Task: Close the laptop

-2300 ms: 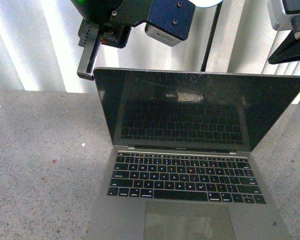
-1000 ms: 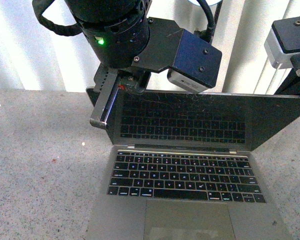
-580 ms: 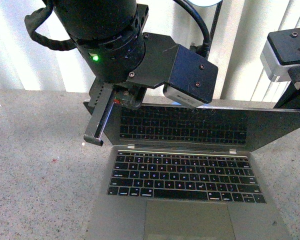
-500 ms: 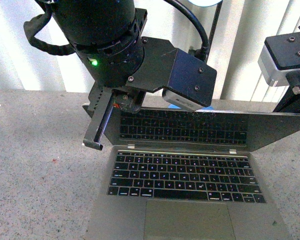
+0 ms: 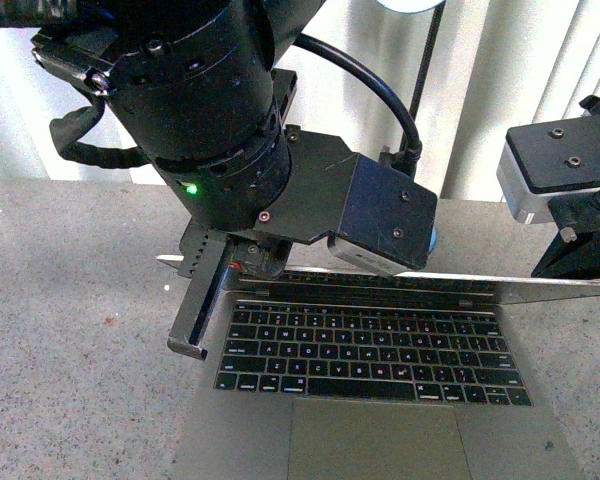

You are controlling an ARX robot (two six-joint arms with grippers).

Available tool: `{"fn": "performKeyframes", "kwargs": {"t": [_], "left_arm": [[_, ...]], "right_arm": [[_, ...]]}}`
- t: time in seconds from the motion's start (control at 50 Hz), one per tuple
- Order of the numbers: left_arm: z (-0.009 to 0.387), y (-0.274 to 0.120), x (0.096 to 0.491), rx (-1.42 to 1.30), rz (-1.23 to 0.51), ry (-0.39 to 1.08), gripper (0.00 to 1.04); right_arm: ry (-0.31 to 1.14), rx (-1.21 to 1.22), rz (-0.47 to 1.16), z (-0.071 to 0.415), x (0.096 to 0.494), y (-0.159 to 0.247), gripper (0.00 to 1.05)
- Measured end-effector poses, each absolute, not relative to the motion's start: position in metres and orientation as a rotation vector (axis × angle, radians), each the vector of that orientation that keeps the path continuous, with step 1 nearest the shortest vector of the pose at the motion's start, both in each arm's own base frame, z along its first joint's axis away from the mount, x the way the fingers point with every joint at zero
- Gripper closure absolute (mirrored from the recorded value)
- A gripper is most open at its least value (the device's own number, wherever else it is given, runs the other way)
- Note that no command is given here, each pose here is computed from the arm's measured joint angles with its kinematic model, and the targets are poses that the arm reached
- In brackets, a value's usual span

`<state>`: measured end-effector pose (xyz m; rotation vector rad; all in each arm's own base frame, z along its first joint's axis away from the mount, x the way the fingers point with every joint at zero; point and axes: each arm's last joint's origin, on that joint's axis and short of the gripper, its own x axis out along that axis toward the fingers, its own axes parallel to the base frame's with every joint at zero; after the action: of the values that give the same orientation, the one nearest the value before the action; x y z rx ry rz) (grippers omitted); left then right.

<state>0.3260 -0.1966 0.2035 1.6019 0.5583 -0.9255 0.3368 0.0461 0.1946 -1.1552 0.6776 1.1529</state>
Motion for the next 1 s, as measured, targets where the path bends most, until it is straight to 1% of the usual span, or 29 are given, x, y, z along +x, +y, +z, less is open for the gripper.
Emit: {"fn": "performKeyframes", "kwargs": {"t": [0.36,1.0], "left_arm": [[0.188,-0.2,0.325,1.584,-0.948,0.56,1.01],[0.154,-0.207,0.323,1.548,-0.998,0.594,1.01]], "right_arm": [[0.644,-1.143,1.153,0.184,0.336,0.052,1.02],[0.658,-1.088,1.182,0.15,0.338,0.056,1.02]]}}
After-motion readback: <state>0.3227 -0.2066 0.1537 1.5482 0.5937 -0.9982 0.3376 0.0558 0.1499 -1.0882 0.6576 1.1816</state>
